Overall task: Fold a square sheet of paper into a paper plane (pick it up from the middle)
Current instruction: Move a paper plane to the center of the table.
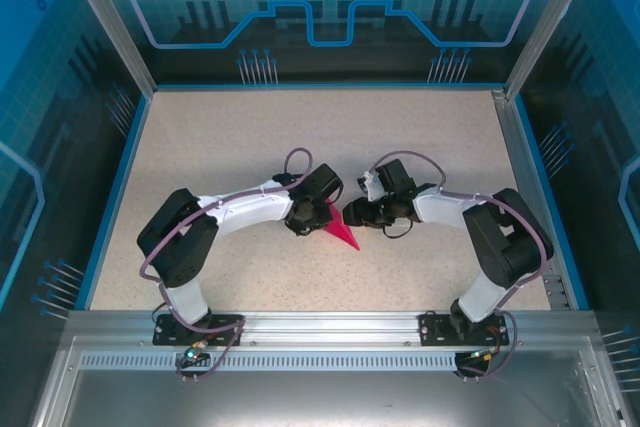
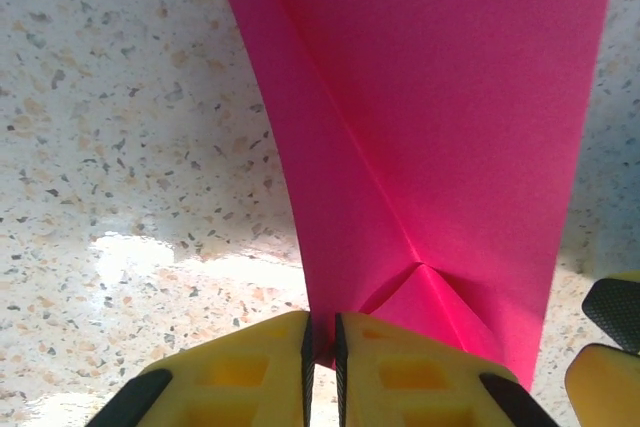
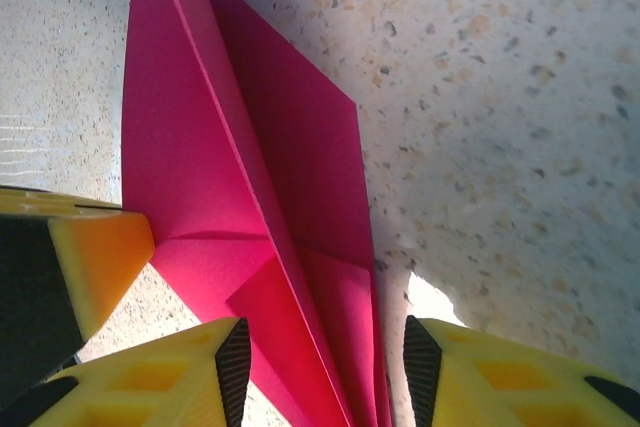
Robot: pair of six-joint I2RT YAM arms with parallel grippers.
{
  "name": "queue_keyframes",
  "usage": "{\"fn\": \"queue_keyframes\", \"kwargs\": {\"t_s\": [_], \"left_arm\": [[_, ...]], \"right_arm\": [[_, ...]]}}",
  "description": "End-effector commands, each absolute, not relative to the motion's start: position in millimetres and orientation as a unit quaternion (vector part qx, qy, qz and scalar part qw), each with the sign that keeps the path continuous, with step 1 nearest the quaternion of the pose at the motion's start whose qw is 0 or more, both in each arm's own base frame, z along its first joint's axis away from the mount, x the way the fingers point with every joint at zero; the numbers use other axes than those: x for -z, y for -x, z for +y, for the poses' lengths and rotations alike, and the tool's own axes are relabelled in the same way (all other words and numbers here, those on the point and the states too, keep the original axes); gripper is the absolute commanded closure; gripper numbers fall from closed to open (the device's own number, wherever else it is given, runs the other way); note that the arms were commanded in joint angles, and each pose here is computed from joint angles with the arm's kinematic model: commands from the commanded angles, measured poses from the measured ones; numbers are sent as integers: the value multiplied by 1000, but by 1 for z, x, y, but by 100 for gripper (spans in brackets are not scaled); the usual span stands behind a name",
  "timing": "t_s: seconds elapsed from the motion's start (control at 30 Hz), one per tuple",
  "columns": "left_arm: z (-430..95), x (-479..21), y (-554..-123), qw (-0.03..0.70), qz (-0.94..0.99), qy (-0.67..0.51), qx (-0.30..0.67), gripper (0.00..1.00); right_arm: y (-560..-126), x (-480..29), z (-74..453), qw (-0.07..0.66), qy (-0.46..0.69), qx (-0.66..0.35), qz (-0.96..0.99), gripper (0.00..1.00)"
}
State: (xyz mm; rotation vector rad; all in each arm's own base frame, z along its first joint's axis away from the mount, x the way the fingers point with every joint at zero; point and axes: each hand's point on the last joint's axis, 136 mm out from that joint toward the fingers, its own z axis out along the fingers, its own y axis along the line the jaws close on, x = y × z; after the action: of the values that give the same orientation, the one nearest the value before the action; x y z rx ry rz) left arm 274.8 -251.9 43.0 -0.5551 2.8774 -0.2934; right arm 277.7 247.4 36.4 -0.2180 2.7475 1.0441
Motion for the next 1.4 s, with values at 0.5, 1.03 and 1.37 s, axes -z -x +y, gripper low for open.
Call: {"fn": "queue_keyframes", "kwargs": {"t_s": [0.5, 1.03, 1.37], "left_arm": [[-243, -45, -268, 106, 973, 184, 91, 82], [-243, -47, -269, 107, 973, 182, 89, 81], [-242, -47, -269, 108, 973, 182, 90, 81]], "right_arm": [[-264, -34, 273, 69, 141, -359, 920, 54], [-258, -47, 283, 89, 200, -332, 918, 51], [-256, -29, 282, 86, 233, -255, 935, 65]]}}
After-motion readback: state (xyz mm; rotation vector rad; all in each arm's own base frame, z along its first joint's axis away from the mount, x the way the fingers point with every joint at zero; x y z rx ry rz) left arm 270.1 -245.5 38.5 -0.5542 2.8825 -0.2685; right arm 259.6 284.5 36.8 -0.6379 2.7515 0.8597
